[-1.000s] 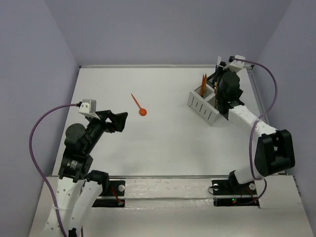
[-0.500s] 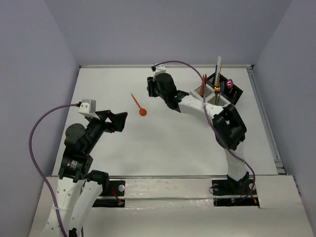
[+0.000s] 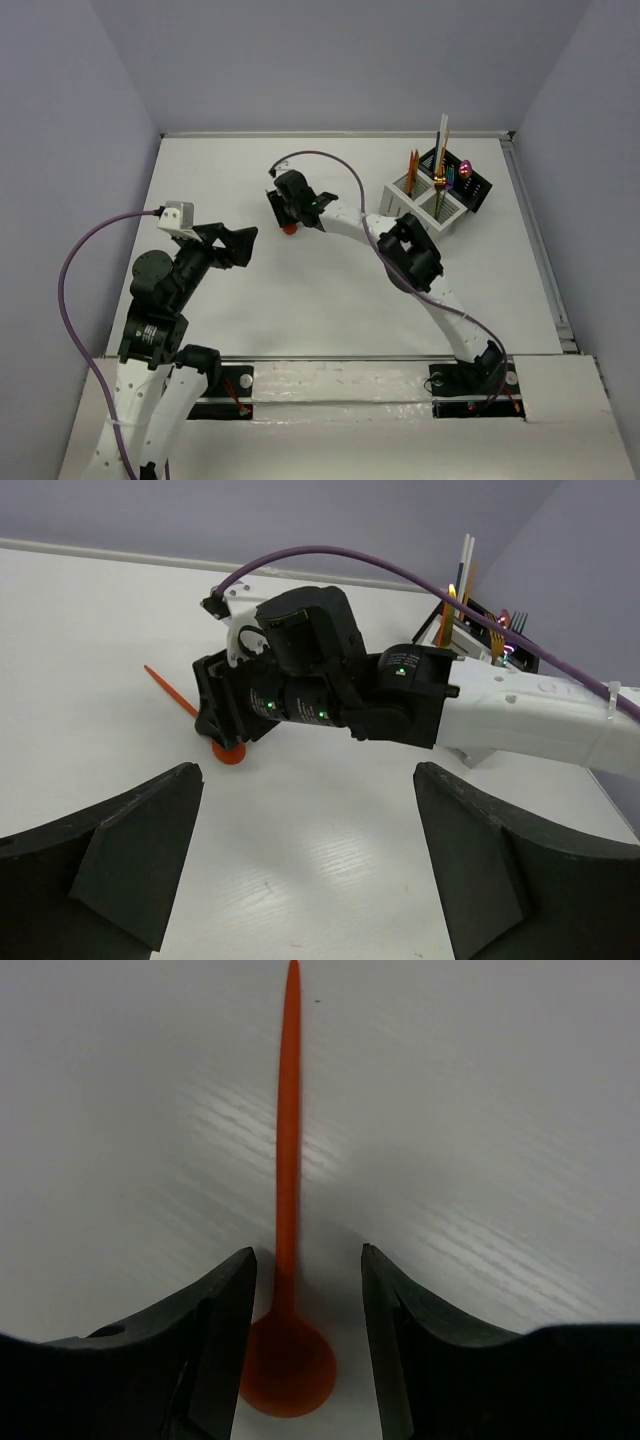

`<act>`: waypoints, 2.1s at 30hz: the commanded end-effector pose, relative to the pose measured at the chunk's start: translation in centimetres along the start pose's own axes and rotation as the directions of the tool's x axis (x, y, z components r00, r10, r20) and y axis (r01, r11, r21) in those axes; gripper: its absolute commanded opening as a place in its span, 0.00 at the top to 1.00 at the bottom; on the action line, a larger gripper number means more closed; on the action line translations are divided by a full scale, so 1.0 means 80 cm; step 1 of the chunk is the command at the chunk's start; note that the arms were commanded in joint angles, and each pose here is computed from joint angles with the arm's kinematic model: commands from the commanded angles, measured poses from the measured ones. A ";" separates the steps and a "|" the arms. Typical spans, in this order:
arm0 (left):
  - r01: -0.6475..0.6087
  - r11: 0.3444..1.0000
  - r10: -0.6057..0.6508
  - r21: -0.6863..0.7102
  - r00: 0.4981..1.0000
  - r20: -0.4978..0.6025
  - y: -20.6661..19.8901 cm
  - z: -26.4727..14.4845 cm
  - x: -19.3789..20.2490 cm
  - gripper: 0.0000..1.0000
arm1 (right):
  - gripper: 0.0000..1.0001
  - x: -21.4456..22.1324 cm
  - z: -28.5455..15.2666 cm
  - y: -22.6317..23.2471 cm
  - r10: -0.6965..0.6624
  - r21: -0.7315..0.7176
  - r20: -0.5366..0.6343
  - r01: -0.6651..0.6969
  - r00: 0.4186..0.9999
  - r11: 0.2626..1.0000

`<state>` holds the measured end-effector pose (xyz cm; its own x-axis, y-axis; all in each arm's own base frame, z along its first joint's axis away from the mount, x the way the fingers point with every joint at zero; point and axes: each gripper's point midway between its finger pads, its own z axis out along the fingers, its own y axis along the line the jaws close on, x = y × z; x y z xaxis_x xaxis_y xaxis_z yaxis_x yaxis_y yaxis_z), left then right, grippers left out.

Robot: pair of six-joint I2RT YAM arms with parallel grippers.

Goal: Sort the eating utensils into containers

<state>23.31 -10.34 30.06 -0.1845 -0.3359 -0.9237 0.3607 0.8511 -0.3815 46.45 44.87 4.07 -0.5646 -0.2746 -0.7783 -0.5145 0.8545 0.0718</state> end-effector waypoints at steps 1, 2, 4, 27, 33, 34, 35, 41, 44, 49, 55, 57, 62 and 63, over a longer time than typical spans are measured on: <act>-0.031 0.999 0.028 0.031 0.996 0.080 -0.013 -0.005 -0.031 0.01 | 0.48 0.001 -0.005 0.046 -0.058 -0.076 -0.012 0.057 0.998 0.996; -0.031 0.999 0.028 0.031 0.996 0.080 -0.013 -0.005 -0.031 0.01 | 0.49 0.005 -0.002 0.045 -0.061 -0.073 -0.019 0.059 0.998 0.996; -0.029 0.999 0.027 0.029 0.996 0.081 -0.012 -0.005 -0.031 0.01 | 0.59 0.017 0.003 0.051 -0.077 -0.075 -0.037 0.074 0.996 0.994; -0.026 0.999 0.024 0.029 0.997 0.071 -0.011 -0.002 -0.028 0.01 | 0.32 0.115 -0.186 -0.007 -0.355 -0.137 -0.084 0.342 0.931 0.930; -0.025 0.999 0.023 0.023 0.997 0.067 -0.008 0.000 -0.027 0.01 | 0.26 0.097 -0.230 0.020 -0.191 -0.209 0.008 0.188 0.982 0.960; -0.026 0.999 0.024 0.023 0.998 0.064 -0.008 0.001 -0.026 0.01 | 0.26 0.100 -0.239 0.038 -0.128 -0.260 0.006 0.125 0.992 0.958; -0.026 0.999 0.024 0.026 0.998 0.064 -0.009 0.001 -0.026 0.01 | 0.26 0.110 -0.248 0.052 -0.097 -0.315 -0.001 0.092 0.995 0.945; -0.024 0.999 0.022 0.030 0.998 0.056 -0.009 0.004 -0.024 0.01 | 0.22 0.145 -0.257 0.104 0.099 -0.410 -0.089 -0.127 0.991 0.903; -0.021 0.999 0.020 0.036 0.999 0.049 -0.010 0.005 -0.022 0.01 | 0.21 0.157 -0.249 0.112 0.152 -0.411 -0.116 -0.186 0.982 0.893; -0.022 0.999 0.021 0.033 0.999 0.047 -0.009 0.006 -0.021 0.01 | 0.18 0.173 -0.220 0.077 0.224 -0.217 -0.129 -0.248 0.966 0.944; -0.022 0.999 0.021 0.035 0.999 0.047 -0.009 0.006 -0.021 0.01 | 0.12 0.172 -0.200 0.018 0.289 -0.006 -0.074 -0.290 0.955 0.957; -0.022 0.999 0.021 0.035 0.999 0.047 -0.009 0.006 -0.021 0.01 | 0.12 0.169 -0.189 -0.003 0.320 0.019 -0.069 -0.319 0.945 0.948; -0.025 0.999 0.023 0.035 0.998 0.051 -0.009 0.004 -0.022 0.01 | 0.09 0.150 -0.162 -0.040 0.355 0.068 -0.023 -0.353 0.934 0.933; -0.024 0.999 0.022 0.034 0.999 0.049 -0.009 0.005 -0.022 0.01 | 0.09 0.144 -0.152 -0.042 0.359 0.061 -0.025 -0.357 0.933 0.932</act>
<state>23.67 -10.48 29.57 -0.2061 -0.3307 -0.9209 0.3585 0.8502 -0.3855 30.67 34.51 3.91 -0.7318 0.0017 -0.6815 -0.3097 0.8900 0.3347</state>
